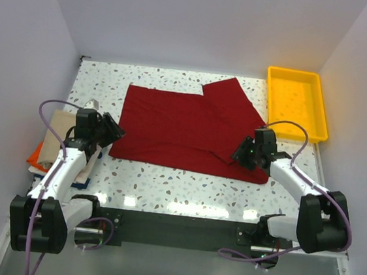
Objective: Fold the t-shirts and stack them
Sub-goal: Fold the tshirt
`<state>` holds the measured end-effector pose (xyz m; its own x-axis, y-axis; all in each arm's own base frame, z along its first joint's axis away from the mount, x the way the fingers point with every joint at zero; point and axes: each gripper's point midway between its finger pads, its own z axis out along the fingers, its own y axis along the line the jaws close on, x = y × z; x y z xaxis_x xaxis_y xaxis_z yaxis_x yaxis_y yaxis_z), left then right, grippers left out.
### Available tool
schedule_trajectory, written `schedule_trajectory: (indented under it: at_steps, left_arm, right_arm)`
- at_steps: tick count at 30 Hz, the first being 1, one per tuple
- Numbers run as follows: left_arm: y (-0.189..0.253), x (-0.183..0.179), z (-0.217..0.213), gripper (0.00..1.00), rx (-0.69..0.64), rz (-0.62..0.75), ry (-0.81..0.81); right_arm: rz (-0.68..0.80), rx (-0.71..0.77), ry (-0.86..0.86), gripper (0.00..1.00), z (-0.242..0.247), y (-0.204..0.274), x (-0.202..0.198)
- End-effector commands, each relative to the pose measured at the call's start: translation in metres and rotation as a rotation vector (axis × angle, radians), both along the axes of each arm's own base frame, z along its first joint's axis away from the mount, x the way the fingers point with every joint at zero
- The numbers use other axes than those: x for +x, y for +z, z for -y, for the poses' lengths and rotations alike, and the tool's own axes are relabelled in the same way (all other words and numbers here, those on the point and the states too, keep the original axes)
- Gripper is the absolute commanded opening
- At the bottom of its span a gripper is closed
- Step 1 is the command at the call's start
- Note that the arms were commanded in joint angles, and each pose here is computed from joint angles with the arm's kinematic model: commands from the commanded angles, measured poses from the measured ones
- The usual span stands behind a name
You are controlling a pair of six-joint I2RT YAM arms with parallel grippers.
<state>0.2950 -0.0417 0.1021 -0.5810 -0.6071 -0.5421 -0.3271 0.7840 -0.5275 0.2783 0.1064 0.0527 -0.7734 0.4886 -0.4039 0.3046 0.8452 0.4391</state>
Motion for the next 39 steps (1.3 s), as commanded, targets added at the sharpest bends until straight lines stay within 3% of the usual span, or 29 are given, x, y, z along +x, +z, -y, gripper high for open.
schedule_trajectory:
  at_steps: [1, 11, 18, 26, 39]
  left_arm:
    - [0.03, 0.016, 0.008, 0.54, 0.001, 0.091, -0.072]
    - [0.033, 0.023, 0.011, 0.54, -0.009, 0.087, -0.092]
    - [0.025, 0.023, 0.013, 0.53, -0.023, 0.072, -0.093]
    - [0.025, 0.023, 0.013, 0.52, -0.022, 0.074, -0.094]
    - [0.024, 0.022, 0.013, 0.52, -0.021, 0.072, -0.1]
  right_arm:
    - [0.051, 0.053, -0.044, 0.49, -0.008, 0.0, 0.018]
    - [0.005, 0.097, -0.081, 0.47, -0.014, -0.02, 0.015]
    - [0.01, 0.109, -0.081, 0.33, -0.017, -0.018, 0.017]
    - [0.017, 0.124, -0.083, 0.1, -0.021, -0.018, 0.028]
    - [0.038, 0.124, -0.07, 0.06, -0.036, -0.009, 0.075]
